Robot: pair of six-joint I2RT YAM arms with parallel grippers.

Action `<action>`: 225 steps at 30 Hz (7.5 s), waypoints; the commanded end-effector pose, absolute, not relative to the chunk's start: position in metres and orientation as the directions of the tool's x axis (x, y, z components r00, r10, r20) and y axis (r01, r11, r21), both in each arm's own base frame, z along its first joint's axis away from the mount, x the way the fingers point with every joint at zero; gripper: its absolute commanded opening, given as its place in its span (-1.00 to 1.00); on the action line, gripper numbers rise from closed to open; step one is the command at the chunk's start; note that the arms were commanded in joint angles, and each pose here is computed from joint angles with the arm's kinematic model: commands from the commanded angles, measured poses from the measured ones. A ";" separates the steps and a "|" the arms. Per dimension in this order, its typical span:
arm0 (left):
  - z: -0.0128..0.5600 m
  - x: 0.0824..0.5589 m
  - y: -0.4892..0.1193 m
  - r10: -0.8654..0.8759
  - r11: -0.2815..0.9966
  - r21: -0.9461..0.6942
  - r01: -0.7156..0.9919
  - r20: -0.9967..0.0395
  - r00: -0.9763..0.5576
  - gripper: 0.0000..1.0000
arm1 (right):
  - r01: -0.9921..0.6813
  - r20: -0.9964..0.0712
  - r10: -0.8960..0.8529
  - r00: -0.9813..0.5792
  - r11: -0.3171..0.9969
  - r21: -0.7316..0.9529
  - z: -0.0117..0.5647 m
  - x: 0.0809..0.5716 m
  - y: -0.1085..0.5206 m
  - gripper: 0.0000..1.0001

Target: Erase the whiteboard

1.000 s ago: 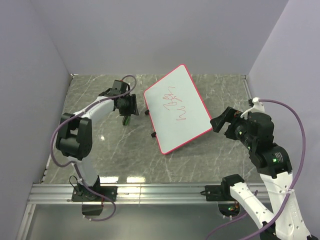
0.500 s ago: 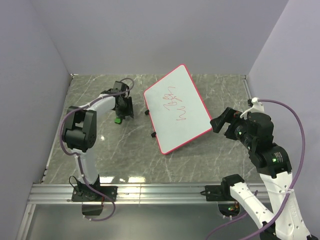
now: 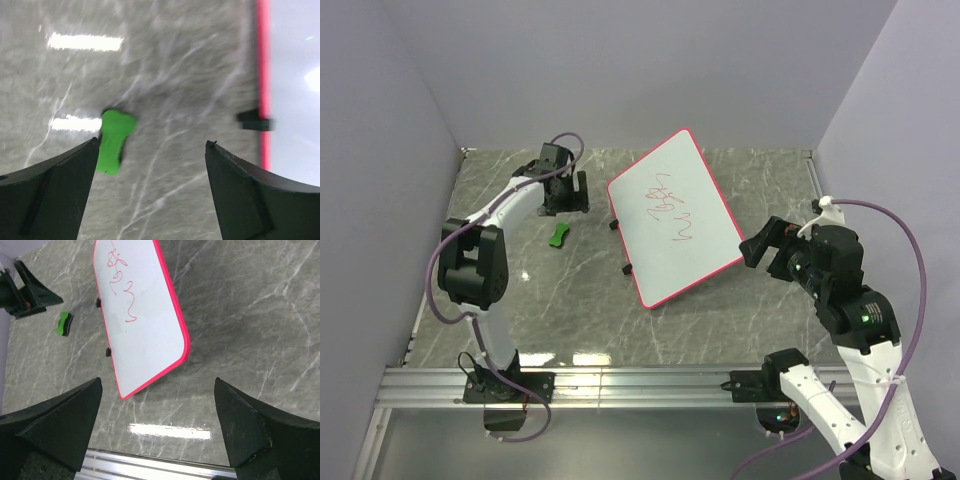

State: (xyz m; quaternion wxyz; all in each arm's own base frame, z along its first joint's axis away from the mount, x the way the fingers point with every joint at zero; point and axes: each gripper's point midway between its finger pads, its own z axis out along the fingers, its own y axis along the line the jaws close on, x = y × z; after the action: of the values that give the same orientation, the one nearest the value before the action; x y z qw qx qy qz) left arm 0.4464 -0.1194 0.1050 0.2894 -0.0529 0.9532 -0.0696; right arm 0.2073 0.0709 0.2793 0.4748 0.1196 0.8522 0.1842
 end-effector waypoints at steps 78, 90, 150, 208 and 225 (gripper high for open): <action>0.133 0.462 -0.179 -0.069 0.965 -0.244 0.092 -0.579 -0.812 -0.99 | -0.028 -0.715 0.300 -0.632 0.913 0.408 0.273 0.374 0.103 0.99; 0.187 0.410 -0.310 -0.012 0.800 -0.483 0.355 -0.606 -0.796 -0.99 | -0.064 -0.602 0.282 -0.747 0.871 0.487 0.226 0.433 0.131 0.72; 0.175 0.319 -0.420 0.120 0.613 -0.616 0.495 -0.547 -0.829 -0.99 | -0.080 -0.517 0.232 -0.824 0.855 0.512 0.179 0.388 0.148 -1.00; 0.064 0.418 -0.351 0.056 0.770 -0.560 0.306 -0.419 -0.906 -0.99 | -0.095 -0.478 0.168 -0.862 0.873 0.478 0.160 0.372 0.161 -1.00; 0.091 0.393 -0.373 0.132 0.678 -0.616 0.401 -0.435 -0.891 -0.99 | -0.092 -0.462 0.168 -0.871 0.867 0.489 0.156 0.378 0.166 -1.00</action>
State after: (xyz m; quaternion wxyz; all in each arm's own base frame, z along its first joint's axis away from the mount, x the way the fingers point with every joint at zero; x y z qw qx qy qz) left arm 0.4564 -0.3012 0.0898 0.2422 0.0593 0.9111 -0.3282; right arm 0.4095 0.1476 0.1955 0.3299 0.0640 0.8997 0.2788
